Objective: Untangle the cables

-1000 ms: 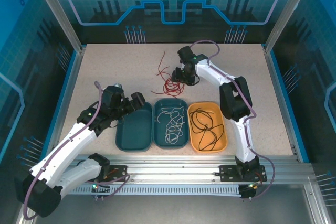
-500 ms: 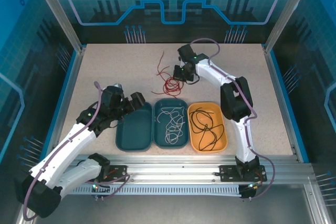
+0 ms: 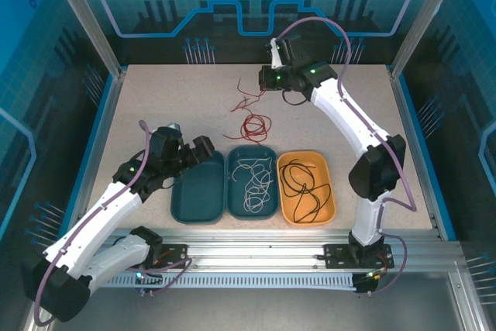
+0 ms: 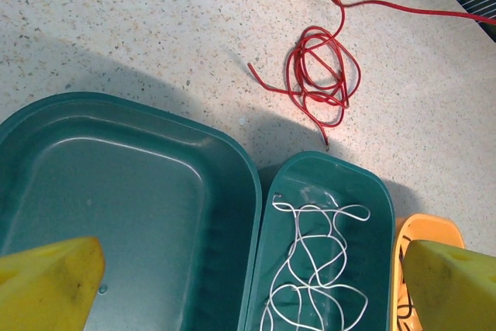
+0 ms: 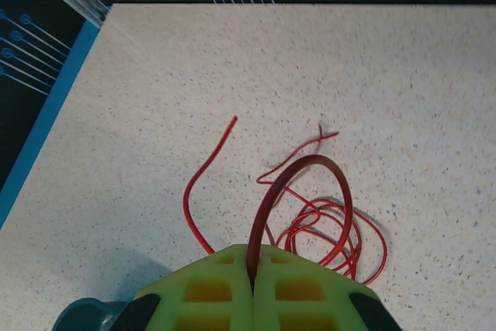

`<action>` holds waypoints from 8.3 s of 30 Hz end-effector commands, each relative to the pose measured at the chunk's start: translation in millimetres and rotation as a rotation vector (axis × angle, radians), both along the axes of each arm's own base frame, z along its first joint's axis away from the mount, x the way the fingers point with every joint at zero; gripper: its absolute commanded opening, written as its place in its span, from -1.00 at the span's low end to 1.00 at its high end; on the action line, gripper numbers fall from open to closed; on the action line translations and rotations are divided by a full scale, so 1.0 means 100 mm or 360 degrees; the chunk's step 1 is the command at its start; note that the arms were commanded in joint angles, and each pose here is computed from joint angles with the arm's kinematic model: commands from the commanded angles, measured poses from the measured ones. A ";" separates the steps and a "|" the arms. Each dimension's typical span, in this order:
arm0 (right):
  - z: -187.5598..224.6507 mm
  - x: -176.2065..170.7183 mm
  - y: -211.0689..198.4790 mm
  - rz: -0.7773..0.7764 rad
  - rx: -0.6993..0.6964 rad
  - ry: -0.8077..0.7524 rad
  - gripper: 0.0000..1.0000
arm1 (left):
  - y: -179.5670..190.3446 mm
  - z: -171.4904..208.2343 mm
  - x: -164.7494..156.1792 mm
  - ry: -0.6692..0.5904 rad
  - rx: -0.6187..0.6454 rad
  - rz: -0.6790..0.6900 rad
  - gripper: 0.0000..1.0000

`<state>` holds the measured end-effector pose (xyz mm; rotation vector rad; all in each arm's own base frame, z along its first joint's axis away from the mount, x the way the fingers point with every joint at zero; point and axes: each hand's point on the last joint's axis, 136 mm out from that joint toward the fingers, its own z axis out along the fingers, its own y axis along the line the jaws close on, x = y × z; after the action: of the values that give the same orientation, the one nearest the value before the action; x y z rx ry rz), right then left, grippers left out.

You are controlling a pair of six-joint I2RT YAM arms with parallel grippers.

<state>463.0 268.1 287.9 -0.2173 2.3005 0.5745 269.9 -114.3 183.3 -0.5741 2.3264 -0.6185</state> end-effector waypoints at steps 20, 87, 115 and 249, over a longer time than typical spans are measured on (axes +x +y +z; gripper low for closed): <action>1.48 -0.82 0.08 0.0278 0.0117 -0.0512 -1.00 | 0.07 0.05 0.03 -0.0051 0.0048 0.0005 0.98; -1.16 -2.43 1.86 0.1116 -0.0458 0.0552 -1.00 | 1.15 1.08 -0.49 -0.0353 0.0450 0.0534 0.98; -2.30 -2.06 1.95 0.0946 -0.0665 0.0851 -1.00 | 1.08 0.92 -0.45 -0.0307 0.0395 0.0516 0.98; -0.70 -1.47 -0.68 -0.0270 -0.0119 0.0124 0.99 | -1.62 1.27 2.33 -0.0238 -0.0358 -0.0434 -1.00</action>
<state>308.1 196.7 208.5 -0.0326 2.4065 0.3778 516.7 -273.2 289.9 -0.3935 2.2513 -0.9757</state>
